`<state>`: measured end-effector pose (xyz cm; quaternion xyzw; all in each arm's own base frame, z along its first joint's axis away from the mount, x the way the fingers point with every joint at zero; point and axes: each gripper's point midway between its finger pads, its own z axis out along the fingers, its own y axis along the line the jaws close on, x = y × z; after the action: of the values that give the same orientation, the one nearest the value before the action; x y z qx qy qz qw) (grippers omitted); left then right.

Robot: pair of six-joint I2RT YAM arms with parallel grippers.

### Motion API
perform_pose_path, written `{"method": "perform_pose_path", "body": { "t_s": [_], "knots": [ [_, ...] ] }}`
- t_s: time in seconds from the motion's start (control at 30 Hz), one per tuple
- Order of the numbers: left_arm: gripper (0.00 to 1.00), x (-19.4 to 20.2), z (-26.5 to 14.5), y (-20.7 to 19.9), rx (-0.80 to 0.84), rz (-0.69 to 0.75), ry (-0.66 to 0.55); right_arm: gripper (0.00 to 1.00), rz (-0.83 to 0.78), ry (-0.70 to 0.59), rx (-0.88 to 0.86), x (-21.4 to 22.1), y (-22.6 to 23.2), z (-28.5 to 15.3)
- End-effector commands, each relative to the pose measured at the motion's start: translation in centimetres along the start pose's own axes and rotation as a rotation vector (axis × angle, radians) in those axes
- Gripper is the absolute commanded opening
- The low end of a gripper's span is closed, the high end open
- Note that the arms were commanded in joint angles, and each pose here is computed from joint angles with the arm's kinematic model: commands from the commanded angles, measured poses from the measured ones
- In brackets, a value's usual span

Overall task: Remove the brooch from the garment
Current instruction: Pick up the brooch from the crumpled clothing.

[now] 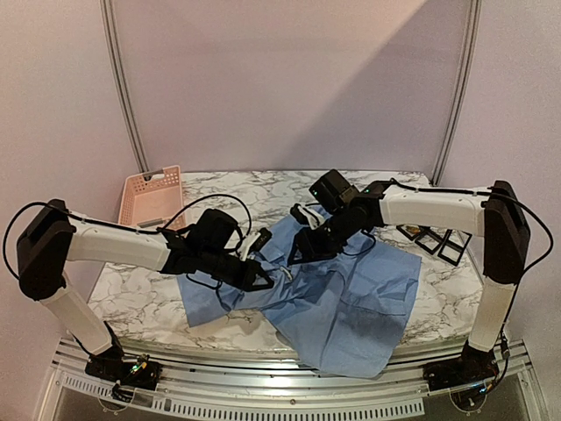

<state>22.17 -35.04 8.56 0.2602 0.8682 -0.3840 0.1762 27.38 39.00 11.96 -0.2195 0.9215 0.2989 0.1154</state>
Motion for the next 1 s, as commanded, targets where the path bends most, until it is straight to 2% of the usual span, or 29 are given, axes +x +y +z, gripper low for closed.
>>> {"method": "perform_pose_path", "body": {
  "t_s": [0.0,0.27,0.8,0.97],
  "knots": [
    [0.00,0.2,0.4,-0.4,-0.004,0.015,0.018,0.45,-0.047,0.015,0.012,-0.2,1.4,0.5],
    [0.00,0.0,0.6,-0.4,-0.001,0.005,0.012,0.41,-0.084,0.018,0.082,0.4,1.6,1.5],
    [0.00,0.0,0.7,-0.6,0.008,-0.003,0.008,0.11,-0.106,0.028,0.116,0.7,1.6,2.5],
    [0.00,-0.1,0.6,-0.6,0.008,-0.007,0.007,0.12,-0.114,0.031,0.131,0.9,1.5,2.6]
  ]
}}
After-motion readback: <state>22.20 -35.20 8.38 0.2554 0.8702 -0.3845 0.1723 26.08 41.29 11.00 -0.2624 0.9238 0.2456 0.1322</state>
